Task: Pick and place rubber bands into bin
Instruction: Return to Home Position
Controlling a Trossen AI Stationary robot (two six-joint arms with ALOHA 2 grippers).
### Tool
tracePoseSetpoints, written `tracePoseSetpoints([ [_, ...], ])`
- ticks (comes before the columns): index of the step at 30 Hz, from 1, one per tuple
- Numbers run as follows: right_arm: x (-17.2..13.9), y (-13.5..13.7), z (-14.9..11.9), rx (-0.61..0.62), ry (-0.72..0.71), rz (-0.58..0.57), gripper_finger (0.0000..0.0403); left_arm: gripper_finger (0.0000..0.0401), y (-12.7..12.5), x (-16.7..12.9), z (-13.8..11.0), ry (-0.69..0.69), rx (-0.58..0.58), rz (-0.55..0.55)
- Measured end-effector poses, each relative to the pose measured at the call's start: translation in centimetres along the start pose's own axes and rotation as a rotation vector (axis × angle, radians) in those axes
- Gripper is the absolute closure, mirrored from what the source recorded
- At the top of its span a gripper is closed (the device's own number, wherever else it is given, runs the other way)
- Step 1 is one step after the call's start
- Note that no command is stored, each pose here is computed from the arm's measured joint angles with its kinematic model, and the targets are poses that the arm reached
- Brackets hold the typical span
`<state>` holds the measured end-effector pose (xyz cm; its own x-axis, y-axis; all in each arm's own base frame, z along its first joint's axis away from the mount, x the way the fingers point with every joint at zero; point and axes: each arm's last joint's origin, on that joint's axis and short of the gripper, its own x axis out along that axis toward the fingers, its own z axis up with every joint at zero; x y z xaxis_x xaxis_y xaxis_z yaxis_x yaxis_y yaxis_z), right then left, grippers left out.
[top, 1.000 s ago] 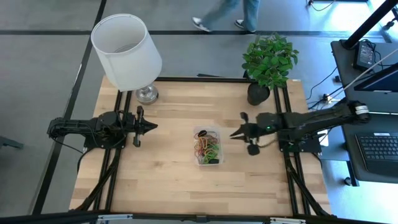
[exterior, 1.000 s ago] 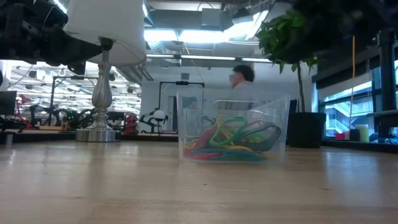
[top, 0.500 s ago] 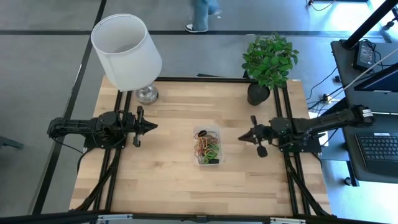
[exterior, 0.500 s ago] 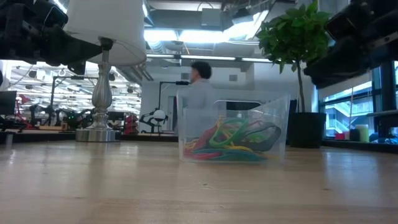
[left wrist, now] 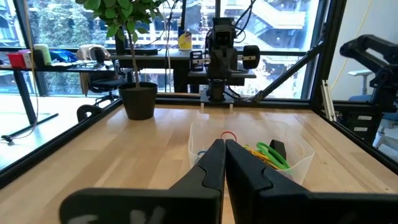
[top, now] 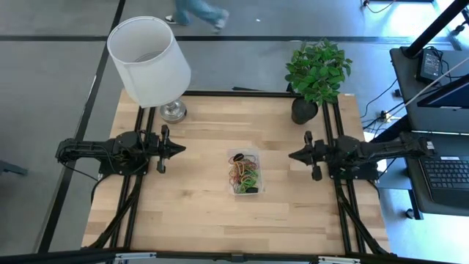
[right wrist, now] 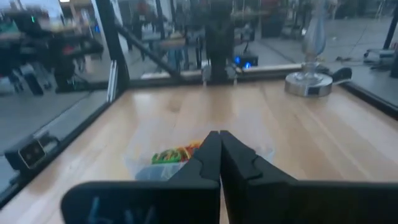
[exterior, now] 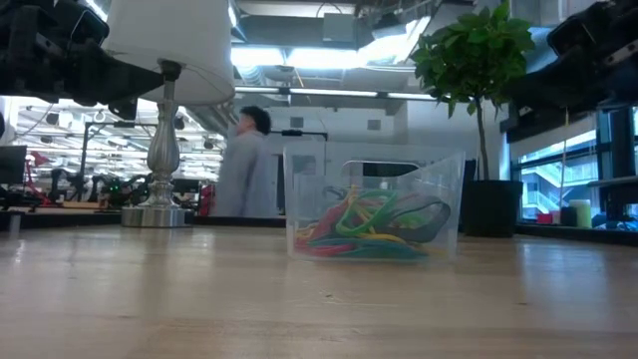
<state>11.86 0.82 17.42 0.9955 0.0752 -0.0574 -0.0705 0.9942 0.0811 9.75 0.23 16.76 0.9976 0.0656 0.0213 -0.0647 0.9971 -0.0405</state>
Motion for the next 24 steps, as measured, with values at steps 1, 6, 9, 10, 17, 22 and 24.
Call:
tracePoseSetpoints([
  [1, -0.2, 0.0, -0.1, 0.009, -0.017, -0.001, 0.0402, 0.0395, 0.0, 0.0, 0.0, 0.0, 0.0, 0.0],
  [6, -1.0, -0.2, -0.5, 0.024, -0.078, -0.008, 0.0403, 0.0393, 0.0, 0.0, 0.0, 0.0, 0.0, 0.0],
  [9, -1.5, -0.2, 0.0, 0.013, -0.139, -0.001, 0.0403, 0.0393, 0.0, 0.0, 0.0, 0.0, 0.0, 0.0],
  [10, -1.6, -0.1, 0.1, 0.008, -0.16, 0.0, 0.0403, 0.0394, 0.0, 0.0, 0.0, 0.0, 0.0, 0.0],
  [17, -2.2, -0.2, 0.1, -0.009, -0.18, -0.013, 0.0403, 0.0393, 0.0, 0.0, 0.0, 0.0, 0.0, 0.0],
  [22, -2.1, -0.2, -0.6, -0.06, -0.102, -0.019, 0.0402, 0.0395, 0.0, 0.0, 0.0, 0.0, 0.0, 0.0],
  [24, -2.1, -0.3, -0.8, -0.057, -0.081, -0.029, 0.04, 0.0395, 0.0, 0.0, 0.0, 0.0, 0.0, 0.0],
])
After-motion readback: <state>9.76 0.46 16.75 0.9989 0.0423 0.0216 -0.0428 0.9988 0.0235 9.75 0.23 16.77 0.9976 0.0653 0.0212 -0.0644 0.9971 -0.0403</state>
